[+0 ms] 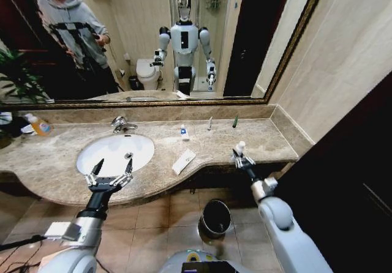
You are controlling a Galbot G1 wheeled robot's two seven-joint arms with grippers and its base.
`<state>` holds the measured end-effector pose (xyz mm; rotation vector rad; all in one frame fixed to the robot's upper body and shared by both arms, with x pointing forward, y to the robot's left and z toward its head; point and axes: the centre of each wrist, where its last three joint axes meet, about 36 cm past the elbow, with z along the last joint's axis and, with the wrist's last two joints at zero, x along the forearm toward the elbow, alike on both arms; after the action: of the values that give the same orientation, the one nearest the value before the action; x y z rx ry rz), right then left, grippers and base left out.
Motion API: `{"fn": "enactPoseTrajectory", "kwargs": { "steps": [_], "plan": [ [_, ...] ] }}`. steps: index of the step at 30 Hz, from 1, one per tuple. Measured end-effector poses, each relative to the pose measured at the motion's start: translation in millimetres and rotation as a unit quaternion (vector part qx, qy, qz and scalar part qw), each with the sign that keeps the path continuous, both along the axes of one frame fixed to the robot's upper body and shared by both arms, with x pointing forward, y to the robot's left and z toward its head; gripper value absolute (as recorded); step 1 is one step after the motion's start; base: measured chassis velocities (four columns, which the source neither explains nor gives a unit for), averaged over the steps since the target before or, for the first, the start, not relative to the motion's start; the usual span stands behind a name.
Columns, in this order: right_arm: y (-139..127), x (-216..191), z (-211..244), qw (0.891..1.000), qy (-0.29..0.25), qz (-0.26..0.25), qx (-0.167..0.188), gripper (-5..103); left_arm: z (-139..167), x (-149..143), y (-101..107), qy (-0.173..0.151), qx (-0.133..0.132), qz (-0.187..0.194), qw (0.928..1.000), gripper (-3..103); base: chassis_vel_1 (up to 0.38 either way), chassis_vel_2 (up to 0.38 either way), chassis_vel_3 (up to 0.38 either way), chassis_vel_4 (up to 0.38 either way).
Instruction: Pick up the trash from the sink and place it in the trash bin.
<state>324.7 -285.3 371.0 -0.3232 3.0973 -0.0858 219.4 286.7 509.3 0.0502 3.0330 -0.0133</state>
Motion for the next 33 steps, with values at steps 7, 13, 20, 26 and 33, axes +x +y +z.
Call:
{"fn": "enactPoseTrajectory", "kwargs": {
  "steps": [7,13,20,26,33],
  "plan": [
    [-3,-56,-60,0.998,0.048,-0.007,-0.029,13,0,0,0,0.0,0.0,0.0,1.0,100,0.0,0.0,0.0,0.0],
    [0,-77,-104,0.995,0.094,-0.008,-0.035,13,0,0,0,0.0,0.0,0.0,1.0,100,0.0,0.0,0.0,0.0],
    [-10,-68,-197,0.966,0.246,0.024,-0.081,13,0,0,0,0.0,0.0,0.0,1.0,100,0.0,0.0,0.0,0.0],
    [-5,-52,-236,0.948,0.3,0.038,-0.103,13,0,0,0,0.0,0.0,0.0,1.0,100,0.0,0.0,0.0,0.0],
    [11,-39,-267,0.935,0.33,0.052,-0.116,13,0,0,0,0.0,0.0,0.0,1.0,100,0.0,0.0,0.0,0.0]
  ]
}}
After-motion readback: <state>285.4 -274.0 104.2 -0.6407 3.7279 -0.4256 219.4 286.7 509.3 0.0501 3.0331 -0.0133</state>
